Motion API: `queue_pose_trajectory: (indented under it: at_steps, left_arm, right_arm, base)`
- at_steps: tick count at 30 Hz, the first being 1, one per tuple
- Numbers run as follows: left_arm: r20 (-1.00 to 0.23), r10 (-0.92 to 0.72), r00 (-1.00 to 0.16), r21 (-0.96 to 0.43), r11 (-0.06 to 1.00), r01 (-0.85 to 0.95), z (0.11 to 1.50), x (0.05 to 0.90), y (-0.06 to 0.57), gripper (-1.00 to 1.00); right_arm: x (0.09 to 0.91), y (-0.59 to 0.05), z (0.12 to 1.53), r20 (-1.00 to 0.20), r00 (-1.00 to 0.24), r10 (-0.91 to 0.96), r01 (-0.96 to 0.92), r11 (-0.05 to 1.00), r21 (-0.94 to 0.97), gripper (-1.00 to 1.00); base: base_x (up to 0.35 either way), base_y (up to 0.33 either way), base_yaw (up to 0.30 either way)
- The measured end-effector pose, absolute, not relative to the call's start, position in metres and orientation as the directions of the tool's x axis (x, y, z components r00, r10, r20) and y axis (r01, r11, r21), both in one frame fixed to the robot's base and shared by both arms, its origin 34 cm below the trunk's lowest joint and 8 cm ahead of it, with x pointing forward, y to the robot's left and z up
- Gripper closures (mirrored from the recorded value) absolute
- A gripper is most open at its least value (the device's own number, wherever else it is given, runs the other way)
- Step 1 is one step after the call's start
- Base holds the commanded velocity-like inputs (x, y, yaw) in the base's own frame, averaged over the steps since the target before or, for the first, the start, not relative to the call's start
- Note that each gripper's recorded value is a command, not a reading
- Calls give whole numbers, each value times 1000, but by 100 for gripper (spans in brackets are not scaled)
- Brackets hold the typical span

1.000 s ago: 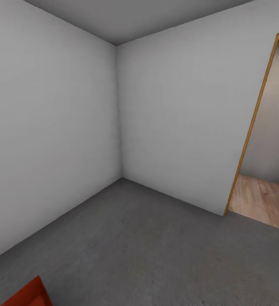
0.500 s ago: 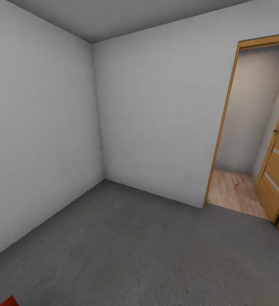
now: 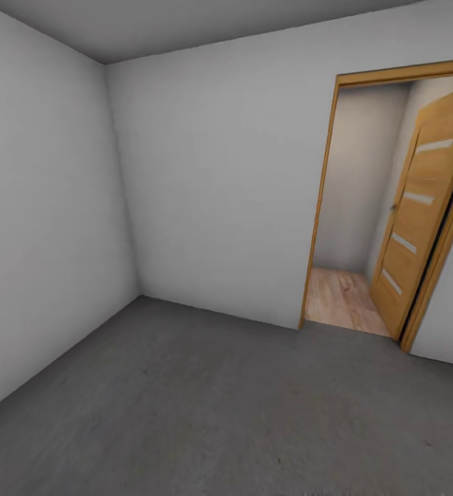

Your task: Move the two storage containers from the living room to the garage. In the garage, place one container on the floor and stack the other container on top of it (either order is fine).

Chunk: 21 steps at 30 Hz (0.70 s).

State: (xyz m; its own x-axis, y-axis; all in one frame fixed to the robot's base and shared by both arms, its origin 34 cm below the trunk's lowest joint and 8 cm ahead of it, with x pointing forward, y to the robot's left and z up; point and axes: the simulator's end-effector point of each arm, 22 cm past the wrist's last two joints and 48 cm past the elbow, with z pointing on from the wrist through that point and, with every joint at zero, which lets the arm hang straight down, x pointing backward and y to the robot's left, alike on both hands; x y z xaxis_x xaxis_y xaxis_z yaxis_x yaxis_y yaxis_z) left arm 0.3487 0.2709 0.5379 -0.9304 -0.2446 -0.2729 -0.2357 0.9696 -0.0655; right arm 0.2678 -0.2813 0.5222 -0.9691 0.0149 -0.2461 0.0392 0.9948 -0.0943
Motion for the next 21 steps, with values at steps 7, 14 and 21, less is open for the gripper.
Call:
queue_pose_trajectory:
  at_steps: [7, 14, 21]
  left_arm:
    - [-274, -245, -930, -66, 970, -236, 538, 349, 271, -100]
    - [-274, -244, -930, -65, 970, -235, 538, 349, 271, -100]
    - [-274, -244, -930, -66, 970, -236, 538, 349, 271, -100]
  right_arm:
    - [268, -281, 522, -246, -969, 15, 39, 995, -94, -100]
    - [268, -281, 522, -246, -969, 15, 39, 995, -94, -100]
    - [268, -281, 522, -246, -969, 15, 39, 995, -94, -100]
  base:
    - [0, 0, -297]
    - [0, 0, -297]
    - [0, 0, -297]
